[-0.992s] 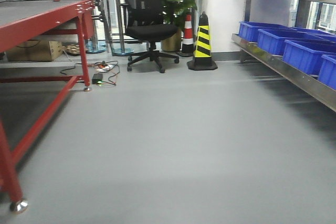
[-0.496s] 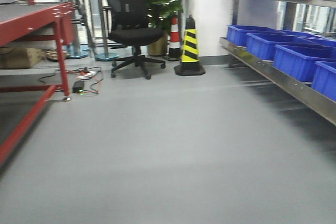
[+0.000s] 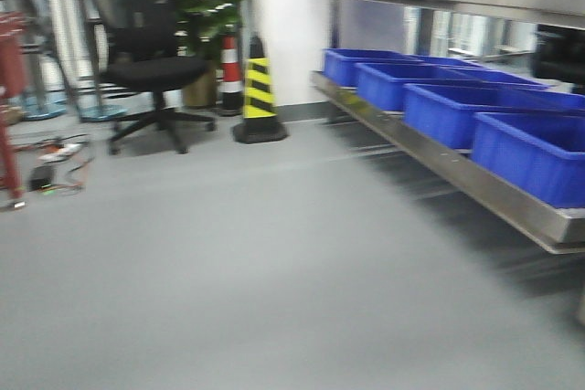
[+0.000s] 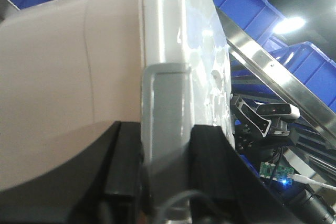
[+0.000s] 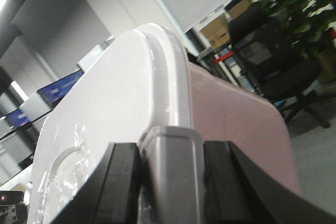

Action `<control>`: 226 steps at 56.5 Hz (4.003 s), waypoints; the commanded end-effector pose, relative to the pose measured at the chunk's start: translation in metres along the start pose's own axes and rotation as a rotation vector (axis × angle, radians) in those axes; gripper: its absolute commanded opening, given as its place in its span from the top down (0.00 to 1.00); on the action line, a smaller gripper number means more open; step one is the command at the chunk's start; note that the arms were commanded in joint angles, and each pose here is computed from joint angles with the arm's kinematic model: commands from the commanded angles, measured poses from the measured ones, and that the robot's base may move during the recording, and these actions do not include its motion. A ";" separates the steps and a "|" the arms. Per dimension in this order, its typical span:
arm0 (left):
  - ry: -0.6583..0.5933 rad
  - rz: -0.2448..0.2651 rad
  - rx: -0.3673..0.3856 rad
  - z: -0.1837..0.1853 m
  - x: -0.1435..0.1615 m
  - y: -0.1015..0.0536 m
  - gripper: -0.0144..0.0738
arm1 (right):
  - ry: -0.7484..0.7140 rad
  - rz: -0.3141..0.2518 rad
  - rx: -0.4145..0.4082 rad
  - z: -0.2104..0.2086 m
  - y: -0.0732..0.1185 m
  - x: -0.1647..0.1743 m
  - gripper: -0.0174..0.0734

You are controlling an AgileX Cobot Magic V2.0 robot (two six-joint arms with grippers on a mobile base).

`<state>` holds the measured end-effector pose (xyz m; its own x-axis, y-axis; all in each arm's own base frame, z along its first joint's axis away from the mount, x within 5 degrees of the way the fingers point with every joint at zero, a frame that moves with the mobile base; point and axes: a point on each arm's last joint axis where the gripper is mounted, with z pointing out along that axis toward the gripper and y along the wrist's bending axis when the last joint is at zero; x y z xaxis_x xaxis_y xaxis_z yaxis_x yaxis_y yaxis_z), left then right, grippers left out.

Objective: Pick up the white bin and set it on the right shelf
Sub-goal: 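Turn and approach the steel rack of blue crates holding the bin, then raise the bin with both grippers above the upper shelf rail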

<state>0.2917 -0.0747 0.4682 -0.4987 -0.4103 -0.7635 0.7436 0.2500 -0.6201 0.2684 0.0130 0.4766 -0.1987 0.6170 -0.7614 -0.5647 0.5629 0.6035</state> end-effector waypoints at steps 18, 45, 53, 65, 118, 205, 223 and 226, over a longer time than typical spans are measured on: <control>0.091 0.079 0.261 -0.002 0.006 -0.051 0.98 | -0.048 0.026 -0.174 -0.005 0.035 -0.010 0.73; 0.091 0.079 0.261 -0.002 0.006 -0.051 0.98 | -0.048 0.026 -0.174 -0.005 0.035 -0.010 0.73; 0.091 0.079 0.261 -0.002 0.006 -0.051 0.98 | -0.047 0.026 -0.174 -0.005 0.035 -0.010 0.73; 0.091 0.079 0.261 -0.002 0.006 -0.051 0.98 | -0.047 0.026 -0.174 -0.005 0.035 -0.010 0.73; 0.092 0.077 0.261 -0.001 0.006 -0.050 0.98 | -0.049 0.026 -0.171 -0.005 0.035 -0.010 0.73; 0.092 0.077 0.261 -0.001 0.006 -0.050 0.98 | -0.049 0.026 -0.171 -0.005 0.035 -0.010 0.73; 0.083 0.073 0.266 -0.001 0.005 -0.051 0.98 | -0.036 0.024 -0.192 -0.005 0.036 -0.009 0.73; 0.063 0.068 0.258 -0.001 0.003 -0.050 0.98 | -0.031 0.025 -0.201 -0.005 0.037 -0.008 0.73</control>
<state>0.2914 -0.0749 0.4682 -0.4997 -0.4083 -0.7639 0.7448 0.2476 -0.6196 0.2685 0.0128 0.4766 -0.1977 0.6177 -0.7612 -0.5634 0.5638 0.6039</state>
